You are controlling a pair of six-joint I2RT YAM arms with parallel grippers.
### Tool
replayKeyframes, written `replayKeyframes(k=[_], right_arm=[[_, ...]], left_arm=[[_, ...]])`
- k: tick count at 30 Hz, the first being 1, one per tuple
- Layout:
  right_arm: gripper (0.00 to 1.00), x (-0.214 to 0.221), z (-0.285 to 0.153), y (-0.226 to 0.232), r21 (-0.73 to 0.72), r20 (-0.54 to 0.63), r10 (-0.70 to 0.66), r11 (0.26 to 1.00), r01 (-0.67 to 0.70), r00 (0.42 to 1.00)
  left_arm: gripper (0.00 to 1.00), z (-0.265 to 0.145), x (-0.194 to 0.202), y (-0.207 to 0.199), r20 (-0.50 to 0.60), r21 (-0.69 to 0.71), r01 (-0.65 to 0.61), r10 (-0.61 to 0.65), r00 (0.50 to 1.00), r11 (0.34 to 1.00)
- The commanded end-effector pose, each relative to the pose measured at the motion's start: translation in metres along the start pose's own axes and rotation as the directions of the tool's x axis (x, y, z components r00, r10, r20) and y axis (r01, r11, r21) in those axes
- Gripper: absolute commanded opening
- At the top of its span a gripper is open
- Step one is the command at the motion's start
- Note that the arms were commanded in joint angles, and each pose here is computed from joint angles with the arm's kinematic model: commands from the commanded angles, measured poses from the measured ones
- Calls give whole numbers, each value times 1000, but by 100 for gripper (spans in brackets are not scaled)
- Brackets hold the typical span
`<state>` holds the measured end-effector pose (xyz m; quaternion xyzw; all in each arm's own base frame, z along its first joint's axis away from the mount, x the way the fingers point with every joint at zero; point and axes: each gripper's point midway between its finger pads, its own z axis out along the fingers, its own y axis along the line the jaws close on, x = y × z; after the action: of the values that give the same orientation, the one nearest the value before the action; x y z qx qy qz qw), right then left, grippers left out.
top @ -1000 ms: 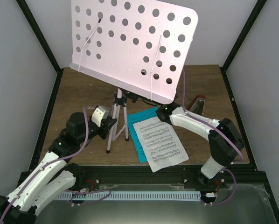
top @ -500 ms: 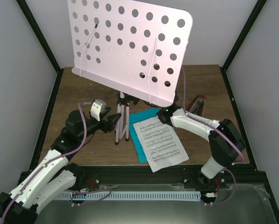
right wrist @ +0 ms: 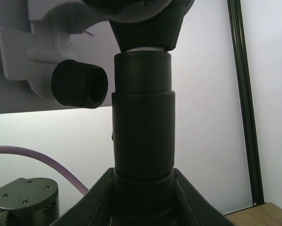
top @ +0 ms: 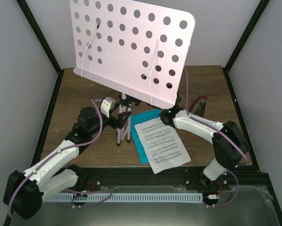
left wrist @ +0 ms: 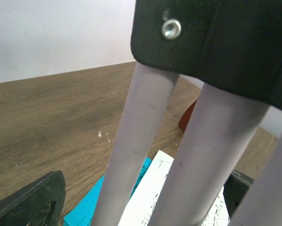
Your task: Pack up the instrument practice props
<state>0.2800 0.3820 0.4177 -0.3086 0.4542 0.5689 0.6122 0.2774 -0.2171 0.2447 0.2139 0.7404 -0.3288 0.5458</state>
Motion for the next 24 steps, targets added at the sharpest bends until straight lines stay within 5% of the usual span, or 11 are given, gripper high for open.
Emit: replayKeyframes(k=[1,7,15,24], right_arm=[[1,-43,2,24,-45,95,-53,997,57,994],[1,-43,-2,22,-20,91,-46,999,48,995],[1,-42,-7,11,65,68,-57,997,52,996],[1,-43,-7,-18,179,77,21,983,-34,997]], left_arm=[[92,8,-15,-4,72,34,-56,53,996,998],[89,22,-9,-10,88,76,-77,70,994,994],[45,23,-1,-7,106,37,-82,78,991,996],[14,-2,-13,-9,113,1,-36,36,993,999]])
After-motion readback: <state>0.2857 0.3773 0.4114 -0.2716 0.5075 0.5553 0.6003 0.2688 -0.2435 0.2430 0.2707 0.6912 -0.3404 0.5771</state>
